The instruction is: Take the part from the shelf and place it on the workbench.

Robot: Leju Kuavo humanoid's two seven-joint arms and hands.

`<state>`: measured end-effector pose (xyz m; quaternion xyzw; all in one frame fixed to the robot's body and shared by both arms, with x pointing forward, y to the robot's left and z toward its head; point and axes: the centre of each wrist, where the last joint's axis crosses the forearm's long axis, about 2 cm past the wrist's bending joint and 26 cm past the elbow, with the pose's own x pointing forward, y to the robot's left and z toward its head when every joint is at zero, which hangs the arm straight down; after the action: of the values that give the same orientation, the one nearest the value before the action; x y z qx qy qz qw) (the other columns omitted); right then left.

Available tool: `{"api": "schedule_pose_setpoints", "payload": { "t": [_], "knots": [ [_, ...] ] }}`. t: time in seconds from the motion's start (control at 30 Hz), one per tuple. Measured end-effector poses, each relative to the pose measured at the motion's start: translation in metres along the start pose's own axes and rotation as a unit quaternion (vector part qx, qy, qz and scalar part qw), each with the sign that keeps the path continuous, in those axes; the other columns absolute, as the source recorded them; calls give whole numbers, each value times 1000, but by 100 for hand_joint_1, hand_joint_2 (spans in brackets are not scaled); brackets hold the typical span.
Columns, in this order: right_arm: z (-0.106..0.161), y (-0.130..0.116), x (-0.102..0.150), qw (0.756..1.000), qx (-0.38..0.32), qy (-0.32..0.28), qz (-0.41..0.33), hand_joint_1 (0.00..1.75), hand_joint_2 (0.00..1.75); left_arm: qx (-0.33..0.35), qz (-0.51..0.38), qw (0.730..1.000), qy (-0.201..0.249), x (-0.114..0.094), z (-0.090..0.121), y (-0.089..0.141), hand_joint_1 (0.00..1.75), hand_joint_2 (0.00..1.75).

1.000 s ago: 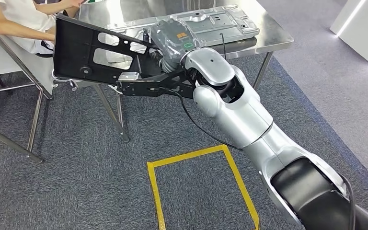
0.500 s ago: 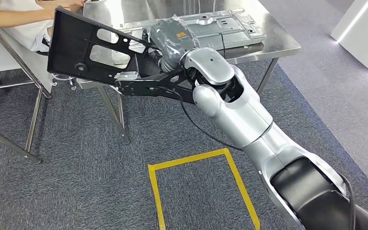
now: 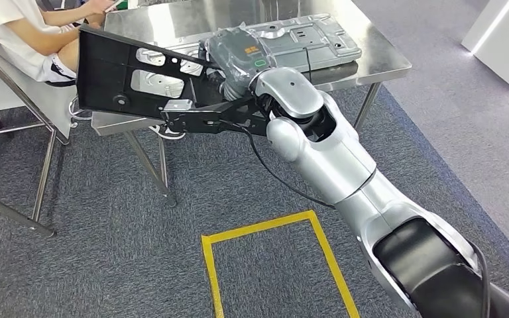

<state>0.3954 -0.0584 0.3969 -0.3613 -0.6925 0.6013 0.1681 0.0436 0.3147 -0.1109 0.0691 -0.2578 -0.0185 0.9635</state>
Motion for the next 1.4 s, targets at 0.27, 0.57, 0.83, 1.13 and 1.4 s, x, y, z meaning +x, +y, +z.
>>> {"api": "schedule_pose_setpoints", "payload": {
  "t": [0.27,0.57,0.83,1.13,1.4],
  "knots": [
    [-1,0,0,1000,0,0,-1,175,175,3,-1,1000,2,0,0,2,0,175],
    [0,3,0,1000,4,2,-3,175,175,2,-2,1000,4,-1,0,2,0,175],
    [0,4,-2,1000,3,5,-4,175,175,2,-1,1000,3,1,-1,1,0,175],
    [0,10,1,1000,11,6,-10,175,175,1,0,1000,6,-1,0,1,0,175],
    [-5,15,-5,999,33,35,5,175,175,3,0,1000,11,1,-1,3,0,175]
  ]
}}
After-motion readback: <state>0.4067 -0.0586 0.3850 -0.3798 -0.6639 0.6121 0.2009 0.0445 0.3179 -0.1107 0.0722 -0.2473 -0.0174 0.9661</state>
